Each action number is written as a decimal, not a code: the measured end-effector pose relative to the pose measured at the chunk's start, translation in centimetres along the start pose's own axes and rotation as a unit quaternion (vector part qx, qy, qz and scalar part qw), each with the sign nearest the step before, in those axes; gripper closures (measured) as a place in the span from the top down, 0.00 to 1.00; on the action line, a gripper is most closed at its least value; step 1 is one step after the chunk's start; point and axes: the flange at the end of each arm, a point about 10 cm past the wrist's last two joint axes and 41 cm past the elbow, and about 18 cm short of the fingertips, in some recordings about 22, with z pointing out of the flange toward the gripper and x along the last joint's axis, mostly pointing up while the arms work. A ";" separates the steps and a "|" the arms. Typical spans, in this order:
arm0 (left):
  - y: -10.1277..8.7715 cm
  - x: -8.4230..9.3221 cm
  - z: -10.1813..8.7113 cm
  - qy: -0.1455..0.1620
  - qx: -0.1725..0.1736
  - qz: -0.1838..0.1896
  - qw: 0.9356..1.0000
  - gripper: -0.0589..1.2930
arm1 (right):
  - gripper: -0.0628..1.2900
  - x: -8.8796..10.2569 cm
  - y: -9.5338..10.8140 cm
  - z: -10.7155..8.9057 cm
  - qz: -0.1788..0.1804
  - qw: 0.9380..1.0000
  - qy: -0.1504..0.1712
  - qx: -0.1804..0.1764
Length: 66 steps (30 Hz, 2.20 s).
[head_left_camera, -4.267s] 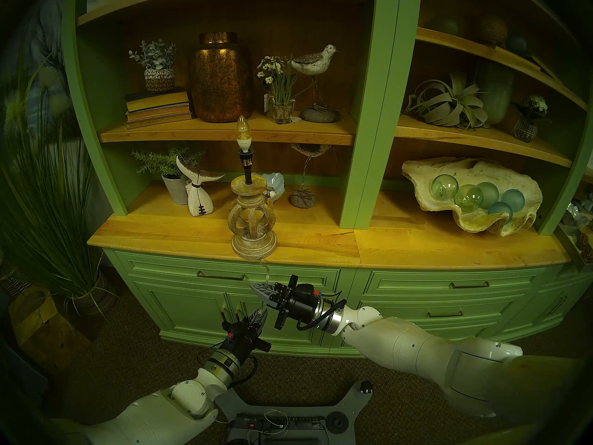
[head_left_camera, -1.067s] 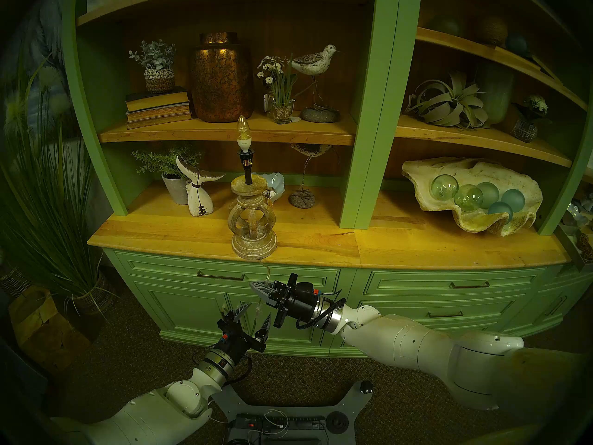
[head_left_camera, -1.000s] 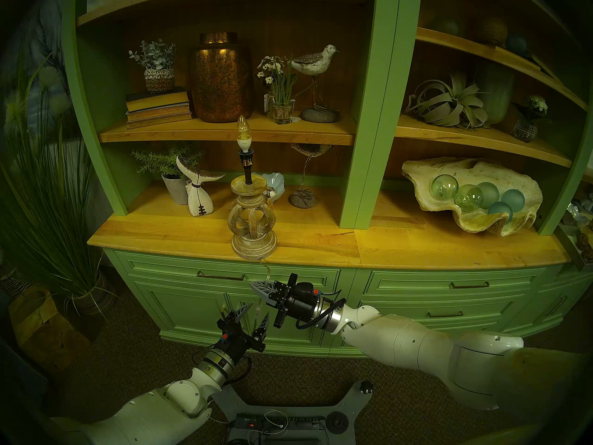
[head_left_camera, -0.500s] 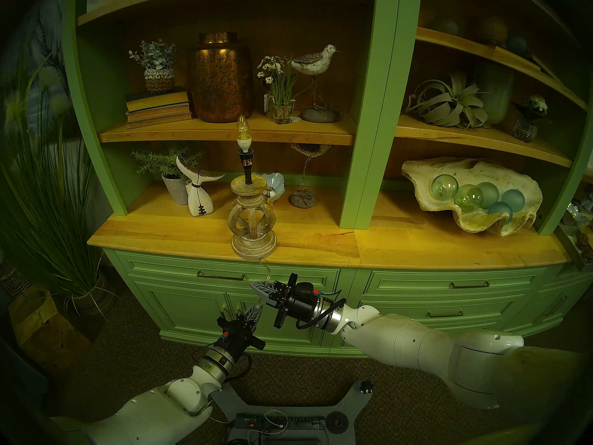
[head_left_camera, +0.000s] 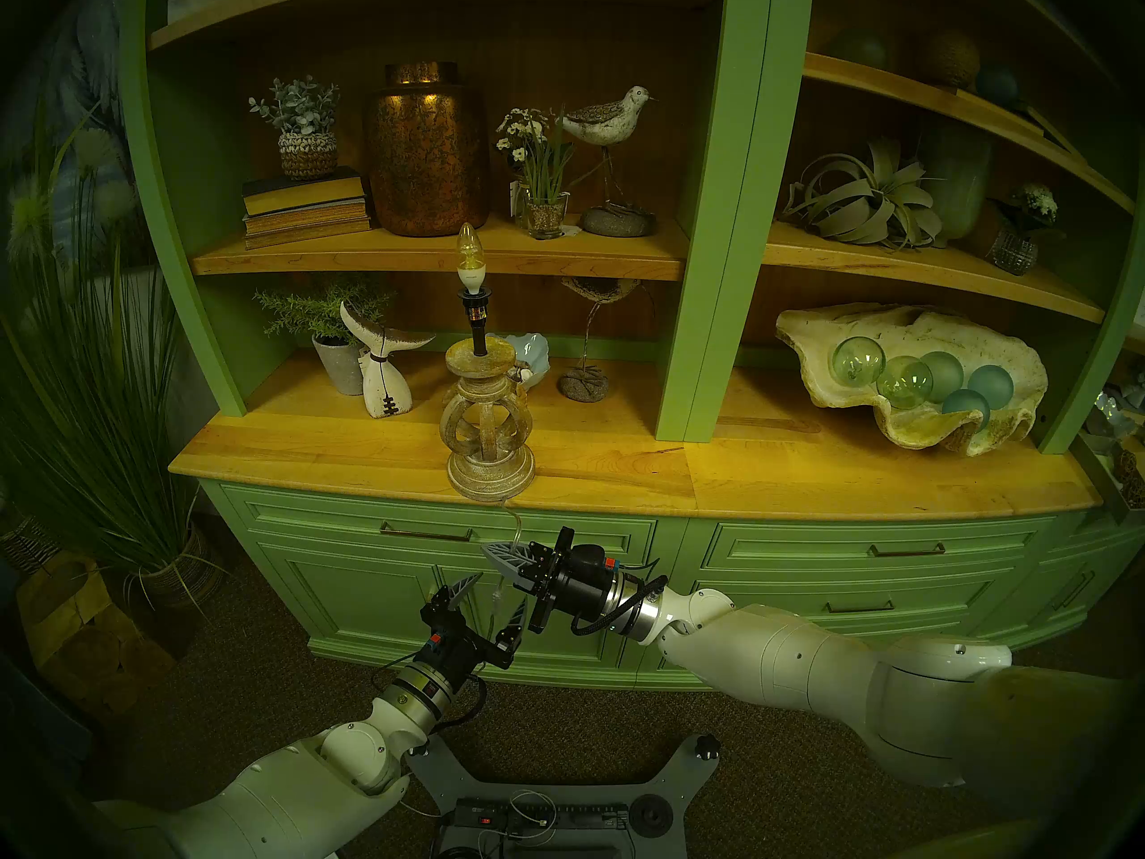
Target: Grab cable and switch light on
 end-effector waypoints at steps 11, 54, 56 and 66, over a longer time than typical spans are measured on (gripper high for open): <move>-0.3 -0.1 0.6 -0.001 0.001 -0.008 1.000 0.81 | 0.02 0.0 0.0 0.0 0.001 1.000 -0.001 0.000; 0.2 -0.4 -3.2 0.012 -0.022 -0.016 1.000 0.97 | 0.02 0.0 -0.1 0.0 0.000 1.000 -0.001 0.002; 0.1 -0.7 -3.8 0.008 -0.018 -0.017 1.000 0.97 | 0.02 0.0 -0.2 0.0 0.000 1.000 -0.001 0.002; -1.9 -1.7 -8.7 0.002 0.034 -0.021 0.999 0.97 | 0.02 0.0 -0.2 0.0 0.000 1.000 -0.003 0.005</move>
